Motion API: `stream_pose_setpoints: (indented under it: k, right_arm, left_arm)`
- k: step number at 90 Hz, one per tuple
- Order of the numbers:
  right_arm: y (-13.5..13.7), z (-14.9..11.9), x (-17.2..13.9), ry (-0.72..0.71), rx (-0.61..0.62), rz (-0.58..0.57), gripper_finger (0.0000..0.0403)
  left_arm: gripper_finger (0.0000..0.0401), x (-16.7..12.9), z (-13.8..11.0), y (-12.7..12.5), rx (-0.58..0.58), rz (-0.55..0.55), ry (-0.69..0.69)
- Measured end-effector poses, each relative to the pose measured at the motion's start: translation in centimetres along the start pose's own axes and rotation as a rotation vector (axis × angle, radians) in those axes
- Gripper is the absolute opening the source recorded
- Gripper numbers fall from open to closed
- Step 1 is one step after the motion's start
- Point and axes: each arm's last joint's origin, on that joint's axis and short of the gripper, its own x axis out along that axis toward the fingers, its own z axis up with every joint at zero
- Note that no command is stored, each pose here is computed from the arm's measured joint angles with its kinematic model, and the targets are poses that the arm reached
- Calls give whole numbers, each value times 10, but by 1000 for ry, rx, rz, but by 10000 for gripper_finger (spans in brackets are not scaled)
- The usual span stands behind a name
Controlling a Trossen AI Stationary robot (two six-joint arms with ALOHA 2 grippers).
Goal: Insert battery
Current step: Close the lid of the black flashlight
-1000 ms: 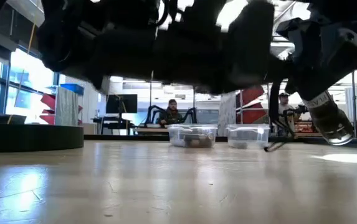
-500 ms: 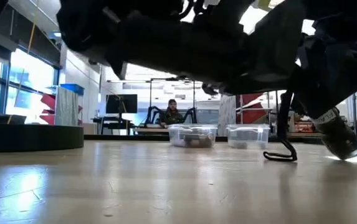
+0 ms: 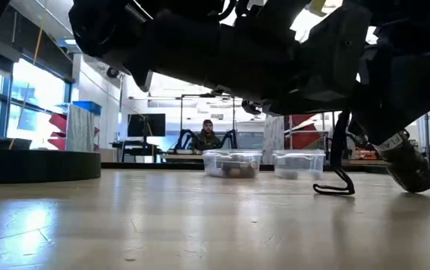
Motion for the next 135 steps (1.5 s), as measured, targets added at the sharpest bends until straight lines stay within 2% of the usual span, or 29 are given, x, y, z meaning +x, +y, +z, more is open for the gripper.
stream_pose_setpoints:
  k: [19, 34, 49, 66, 112, 135]
  right_arm:
    - [0, 0, 0, -1, -38, 2, 80]
    - [0, 0, 0, 12, -39, 2, 80]
    - [-1, -3, -1, 39, 10, -8, 80]
    - [5, -1, -5, 5, 20, -5, 80]
    - [6, -2, -6, 7, 35, 3, 79]
    - [6, -2, -6, 9, 31, 4, 79]
  left_arm:
    - [139, 8, 6, 0, 5, 12, 109]
    - [139, 9, 8, 0, 9, 20, 104]
    - [139, 6, 11, -3, 53, 23, 102]
    - [139, -1, 20, -8, 85, 41, 89]
    - [139, -8, 25, -7, 91, 58, 133]
    - [139, -6, 27, -4, 59, 61, 128]
